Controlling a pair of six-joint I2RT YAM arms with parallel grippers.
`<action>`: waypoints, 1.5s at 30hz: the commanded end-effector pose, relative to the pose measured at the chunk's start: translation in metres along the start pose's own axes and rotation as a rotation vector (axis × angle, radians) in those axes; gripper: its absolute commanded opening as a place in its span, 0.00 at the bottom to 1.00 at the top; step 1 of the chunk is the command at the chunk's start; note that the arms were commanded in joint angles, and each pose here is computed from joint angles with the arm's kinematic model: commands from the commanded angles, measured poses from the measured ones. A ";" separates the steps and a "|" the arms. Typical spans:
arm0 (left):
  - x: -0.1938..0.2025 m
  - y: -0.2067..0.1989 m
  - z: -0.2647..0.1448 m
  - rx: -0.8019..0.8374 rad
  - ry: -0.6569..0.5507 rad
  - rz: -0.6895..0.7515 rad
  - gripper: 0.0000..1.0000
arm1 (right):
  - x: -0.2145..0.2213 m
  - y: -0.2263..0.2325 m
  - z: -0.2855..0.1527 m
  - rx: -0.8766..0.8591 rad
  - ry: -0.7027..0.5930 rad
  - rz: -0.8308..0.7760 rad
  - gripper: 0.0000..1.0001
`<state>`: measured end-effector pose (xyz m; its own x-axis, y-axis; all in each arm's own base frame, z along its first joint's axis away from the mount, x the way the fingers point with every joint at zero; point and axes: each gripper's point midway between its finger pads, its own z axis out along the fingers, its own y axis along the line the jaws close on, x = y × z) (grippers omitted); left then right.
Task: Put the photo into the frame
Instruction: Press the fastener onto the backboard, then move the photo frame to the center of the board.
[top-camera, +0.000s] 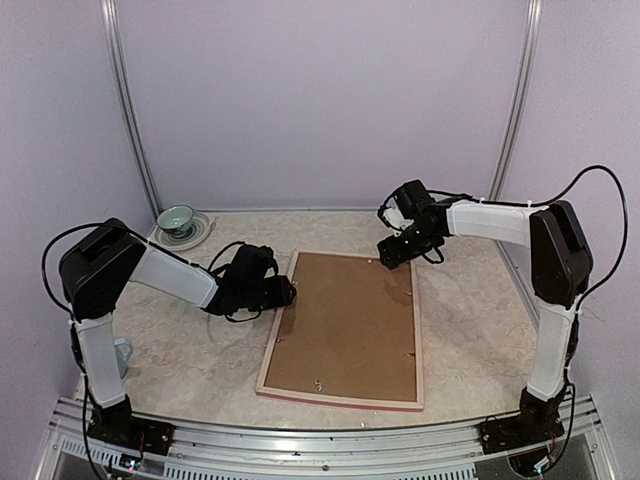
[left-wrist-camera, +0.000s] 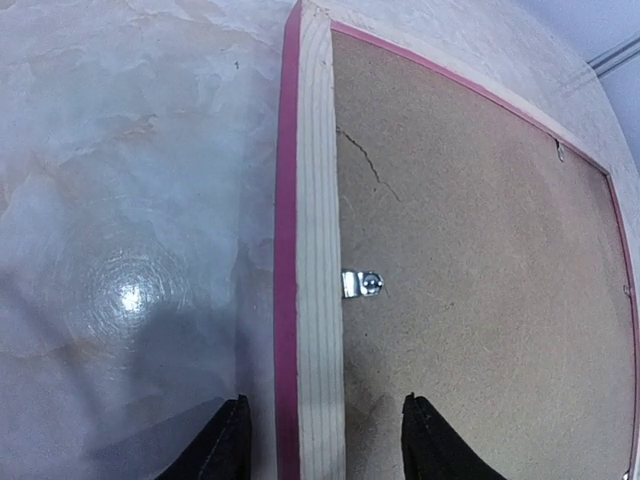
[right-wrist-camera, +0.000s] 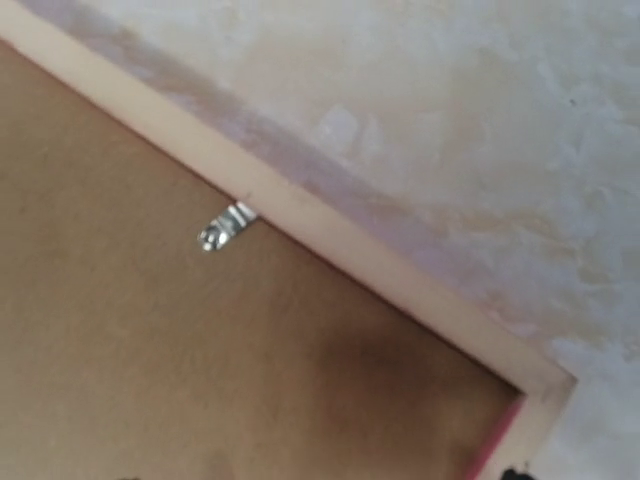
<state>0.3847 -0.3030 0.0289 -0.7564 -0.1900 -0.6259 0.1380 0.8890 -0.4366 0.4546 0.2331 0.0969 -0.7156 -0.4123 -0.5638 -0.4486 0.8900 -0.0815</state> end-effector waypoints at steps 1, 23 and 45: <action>0.024 0.022 -0.014 -0.096 0.098 0.025 0.58 | 0.002 -0.006 -0.011 0.020 -0.021 0.028 0.79; 0.095 0.017 -0.122 -0.085 0.319 0.200 0.58 | -0.034 -0.079 0.037 0.013 -0.032 0.207 0.82; 0.132 -0.003 -0.107 -0.075 0.412 0.275 0.27 | -0.049 -0.072 0.012 -0.036 -0.103 0.207 0.82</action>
<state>0.2134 -0.2817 0.0221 -0.8924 0.2119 -0.3985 0.3274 0.9116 -0.2484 0.5289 0.1911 0.0797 -0.7813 -0.2241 -0.5826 -0.3116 0.9487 0.0529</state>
